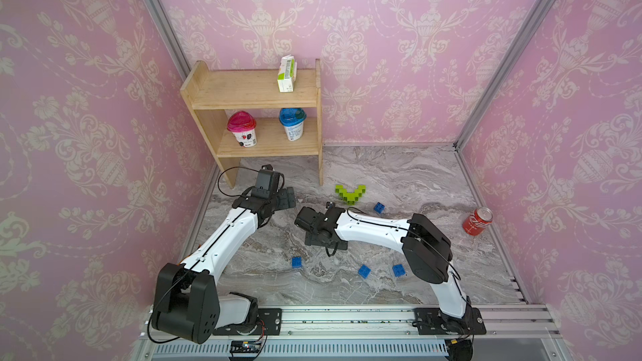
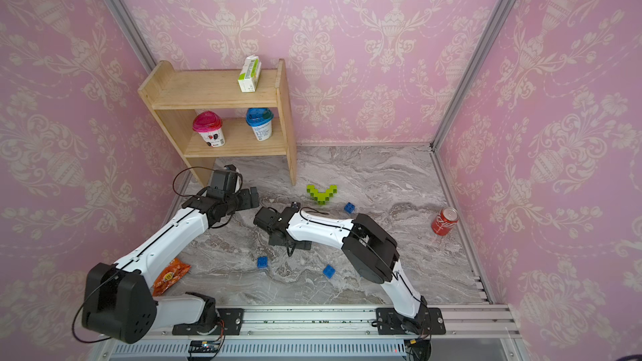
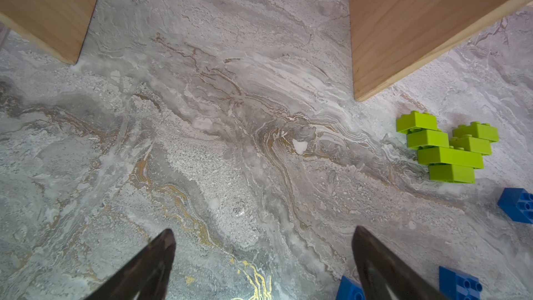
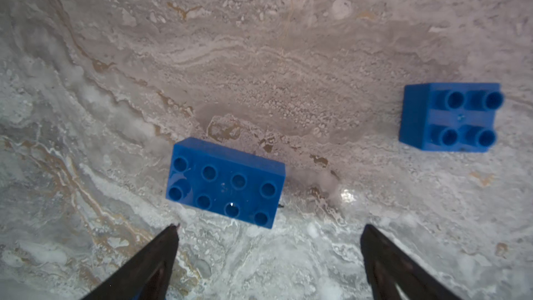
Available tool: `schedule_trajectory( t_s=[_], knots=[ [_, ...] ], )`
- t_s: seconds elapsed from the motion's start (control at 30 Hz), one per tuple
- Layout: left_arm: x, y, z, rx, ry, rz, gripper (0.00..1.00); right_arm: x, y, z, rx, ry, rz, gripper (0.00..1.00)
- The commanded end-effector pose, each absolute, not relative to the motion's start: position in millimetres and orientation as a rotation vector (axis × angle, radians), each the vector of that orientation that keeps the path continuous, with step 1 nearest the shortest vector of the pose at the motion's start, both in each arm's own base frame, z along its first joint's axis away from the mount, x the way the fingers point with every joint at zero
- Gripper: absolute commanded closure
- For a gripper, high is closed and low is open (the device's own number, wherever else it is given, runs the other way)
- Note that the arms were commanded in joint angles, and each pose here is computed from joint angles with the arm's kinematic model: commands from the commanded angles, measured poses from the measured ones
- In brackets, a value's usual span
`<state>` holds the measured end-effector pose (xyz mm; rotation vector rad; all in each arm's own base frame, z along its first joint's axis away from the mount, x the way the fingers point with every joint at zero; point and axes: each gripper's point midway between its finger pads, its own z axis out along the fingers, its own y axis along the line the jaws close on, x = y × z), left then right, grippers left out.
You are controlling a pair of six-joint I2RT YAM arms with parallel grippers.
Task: Assemble the letter v with lego
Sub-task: Pick up the lego brick from the center of the board.
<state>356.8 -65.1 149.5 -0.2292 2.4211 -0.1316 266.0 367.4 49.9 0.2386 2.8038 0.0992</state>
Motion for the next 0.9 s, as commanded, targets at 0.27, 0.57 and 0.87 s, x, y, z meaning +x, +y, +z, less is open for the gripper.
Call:
schedule_trajectory(
  t_s=[0.27, 0.57, 0.87],
  knots=[
    [348, -63, 158, -0.25, 2.34, -0.171, 0.07, 277, 378, 38, 0.381, 2.844, 0.096, 0.0],
    [345, -60, 162, -0.251, 2.325, -0.164, 0.08, 279, 372, 20, 0.383, 2.89, 0.031, 0.03],
    [344, -60, 159, -0.256, 2.336, -0.159, 0.08, 277, 367, 17, 0.32, 2.908, 0.007, 0.22]
  ],
)
